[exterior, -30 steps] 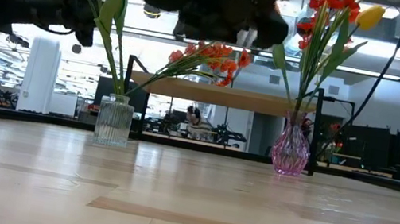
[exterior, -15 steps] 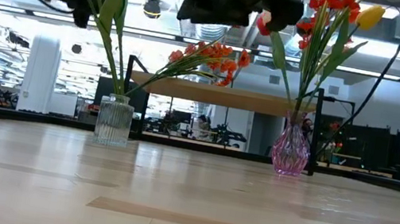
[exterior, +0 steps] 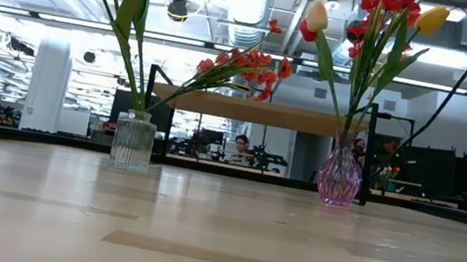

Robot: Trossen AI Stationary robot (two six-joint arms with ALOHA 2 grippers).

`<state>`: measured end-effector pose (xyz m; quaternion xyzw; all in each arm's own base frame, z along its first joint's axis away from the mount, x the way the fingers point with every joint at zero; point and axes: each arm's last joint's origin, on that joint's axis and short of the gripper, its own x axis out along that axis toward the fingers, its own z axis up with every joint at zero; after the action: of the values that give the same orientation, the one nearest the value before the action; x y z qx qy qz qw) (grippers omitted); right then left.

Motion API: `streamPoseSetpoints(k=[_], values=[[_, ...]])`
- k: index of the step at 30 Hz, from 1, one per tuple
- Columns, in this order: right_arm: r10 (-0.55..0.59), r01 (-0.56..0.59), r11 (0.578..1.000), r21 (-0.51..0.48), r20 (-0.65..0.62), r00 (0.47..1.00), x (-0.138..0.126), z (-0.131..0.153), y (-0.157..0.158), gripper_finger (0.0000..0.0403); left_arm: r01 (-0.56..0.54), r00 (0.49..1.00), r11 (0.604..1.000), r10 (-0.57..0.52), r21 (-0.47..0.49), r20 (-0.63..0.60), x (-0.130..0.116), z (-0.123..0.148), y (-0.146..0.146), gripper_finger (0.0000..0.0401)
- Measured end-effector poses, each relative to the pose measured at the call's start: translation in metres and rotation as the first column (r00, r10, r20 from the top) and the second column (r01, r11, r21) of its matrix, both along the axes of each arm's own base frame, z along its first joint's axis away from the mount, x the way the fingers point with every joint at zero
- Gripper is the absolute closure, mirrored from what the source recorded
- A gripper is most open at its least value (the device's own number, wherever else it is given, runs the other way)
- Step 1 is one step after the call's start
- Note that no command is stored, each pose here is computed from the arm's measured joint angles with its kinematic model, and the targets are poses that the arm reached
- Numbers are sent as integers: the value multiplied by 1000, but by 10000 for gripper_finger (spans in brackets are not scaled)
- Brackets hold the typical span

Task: Pick and place flowers into a vace then onto a shelf
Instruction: Put the red flower into the transparent vase

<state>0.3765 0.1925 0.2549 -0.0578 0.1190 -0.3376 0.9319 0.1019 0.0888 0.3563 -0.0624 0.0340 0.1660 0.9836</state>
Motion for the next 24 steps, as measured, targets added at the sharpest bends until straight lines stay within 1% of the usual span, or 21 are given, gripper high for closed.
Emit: streamPoseSetpoints(k=[2, 4, 9, 13, 16, 19, 22, 24], values=[[55, -55, 998, -11, -5, 998, -11, 14, 9, 326, 3, 999, 1000, -4, -21, -48, 3, 9, 3, 353], [117, -117, 993, -18, 3, 993, -26, 32, 20, 326, 27, 995, 999, -31, -45, -90, 7, 16, 7, 342], [262, -261, 962, -80, -1, 965, -76, 72, 51, 326, 99, 978, 990, -116, -105, -175, 20, 24, 14, 321], [346, -343, 938, -48, 76, 935, -119, 101, 69, 326, 147, 961, 981, -171, -125, -216, 33, 31, 16, 313], [402, -404, 915, -11, 124, 907, -144, 113, 80, 326, 179, 943, 975, -208, -130, -260, 42, 38, 16, 311], [393, -398, 917, -1, 158, 906, -163, 121, 85, 326, 154, 923, 979, -190, -130, -333, 53, 48, 19, 311], [336, -339, 941, -12, 179, 925, -177, 126, 87, 326, 115, 897, 982, -167, -150, -409, 65, 57, 24, 311], [301, -302, 953, -23, 185, 935, -183, 127, 88, 326, 104, 877, 979, -174, -178, -448, 74, 61, 28, 311]])
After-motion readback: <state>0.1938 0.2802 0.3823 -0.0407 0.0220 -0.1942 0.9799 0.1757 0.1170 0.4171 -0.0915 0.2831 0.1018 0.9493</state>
